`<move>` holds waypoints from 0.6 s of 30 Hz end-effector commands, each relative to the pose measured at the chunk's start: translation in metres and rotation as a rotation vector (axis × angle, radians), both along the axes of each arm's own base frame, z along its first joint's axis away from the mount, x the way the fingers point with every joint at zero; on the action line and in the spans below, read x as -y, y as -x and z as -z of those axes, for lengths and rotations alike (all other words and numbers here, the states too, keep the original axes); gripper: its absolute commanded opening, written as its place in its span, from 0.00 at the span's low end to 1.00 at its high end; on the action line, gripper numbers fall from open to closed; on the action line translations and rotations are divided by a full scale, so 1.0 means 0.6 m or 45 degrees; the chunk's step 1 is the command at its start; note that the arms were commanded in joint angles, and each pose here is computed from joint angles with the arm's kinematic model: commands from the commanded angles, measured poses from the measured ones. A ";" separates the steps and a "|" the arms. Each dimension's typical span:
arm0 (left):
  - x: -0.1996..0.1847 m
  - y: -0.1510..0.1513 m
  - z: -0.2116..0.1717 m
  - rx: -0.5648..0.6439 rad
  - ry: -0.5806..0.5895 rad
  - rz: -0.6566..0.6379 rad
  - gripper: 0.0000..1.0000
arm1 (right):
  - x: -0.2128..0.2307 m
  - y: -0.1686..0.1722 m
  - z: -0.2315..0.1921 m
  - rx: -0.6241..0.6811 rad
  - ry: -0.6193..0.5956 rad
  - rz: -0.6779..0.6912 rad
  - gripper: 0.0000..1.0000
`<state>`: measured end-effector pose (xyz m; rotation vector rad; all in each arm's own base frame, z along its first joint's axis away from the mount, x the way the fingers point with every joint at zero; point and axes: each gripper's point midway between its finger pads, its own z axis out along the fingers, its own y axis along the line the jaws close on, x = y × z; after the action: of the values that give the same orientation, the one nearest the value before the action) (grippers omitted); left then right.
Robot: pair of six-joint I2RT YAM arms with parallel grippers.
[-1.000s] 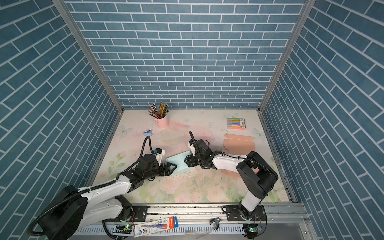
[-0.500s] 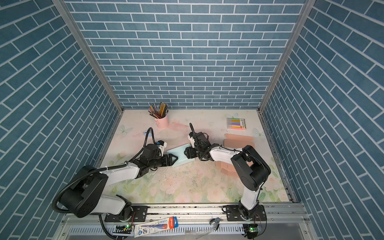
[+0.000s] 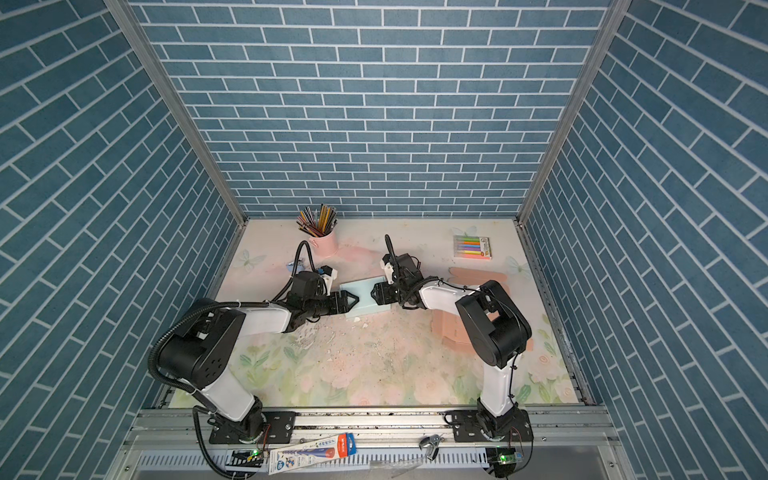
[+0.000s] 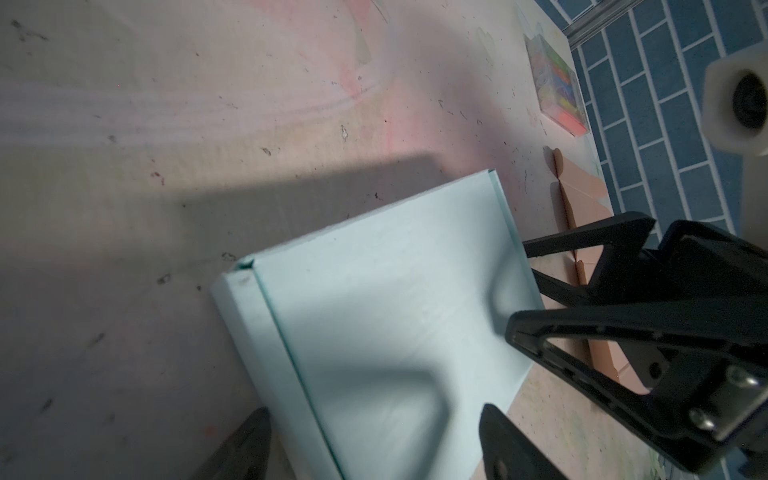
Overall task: Fold the paper box
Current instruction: 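Push the box with both grippers away from the robot toward the pencil cup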
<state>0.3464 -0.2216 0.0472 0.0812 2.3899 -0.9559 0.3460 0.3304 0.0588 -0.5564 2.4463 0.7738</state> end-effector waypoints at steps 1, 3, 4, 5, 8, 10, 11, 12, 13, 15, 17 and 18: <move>0.005 -0.019 -0.022 0.081 0.027 0.023 0.88 | -0.007 0.004 -0.013 0.013 -0.038 -0.047 0.76; -0.008 -0.018 -0.026 0.101 -0.011 -0.016 0.88 | 0.000 0.004 -0.019 0.026 -0.032 -0.027 0.80; -0.016 -0.016 -0.030 0.113 -0.032 -0.036 0.88 | 0.005 0.004 -0.025 0.042 -0.027 -0.016 0.82; -0.022 -0.013 -0.033 0.120 -0.048 -0.049 0.88 | 0.009 0.003 -0.031 0.054 -0.026 -0.003 0.82; -0.044 0.001 -0.043 0.135 -0.100 -0.101 0.88 | 0.021 0.006 -0.051 0.093 -0.026 0.026 0.85; -0.052 0.022 -0.045 0.133 -0.122 -0.132 0.88 | 0.030 0.010 -0.063 0.112 -0.024 0.045 0.86; -0.052 0.033 -0.046 0.139 -0.140 -0.141 0.88 | 0.035 0.012 -0.065 0.117 -0.015 0.055 0.86; -0.050 0.048 -0.045 0.141 -0.169 -0.146 0.88 | 0.041 0.015 -0.068 0.125 -0.008 0.064 0.86; -0.046 0.064 -0.043 0.143 -0.196 -0.149 0.88 | 0.046 0.019 -0.072 0.130 -0.007 0.070 0.86; -0.034 0.093 -0.040 0.144 -0.210 -0.155 0.88 | 0.053 0.030 -0.082 0.144 -0.016 0.075 0.86; -0.016 0.122 -0.040 0.155 -0.197 -0.154 0.88 | 0.060 0.043 -0.087 0.156 -0.013 0.080 0.86; -0.006 0.134 -0.042 0.166 -0.193 -0.155 0.88 | 0.064 0.049 -0.090 0.163 -0.016 0.084 0.86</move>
<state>0.2781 -0.2228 0.0821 0.1313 2.2972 -0.7734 0.3229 0.3007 0.1069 -0.5272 2.3362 0.7357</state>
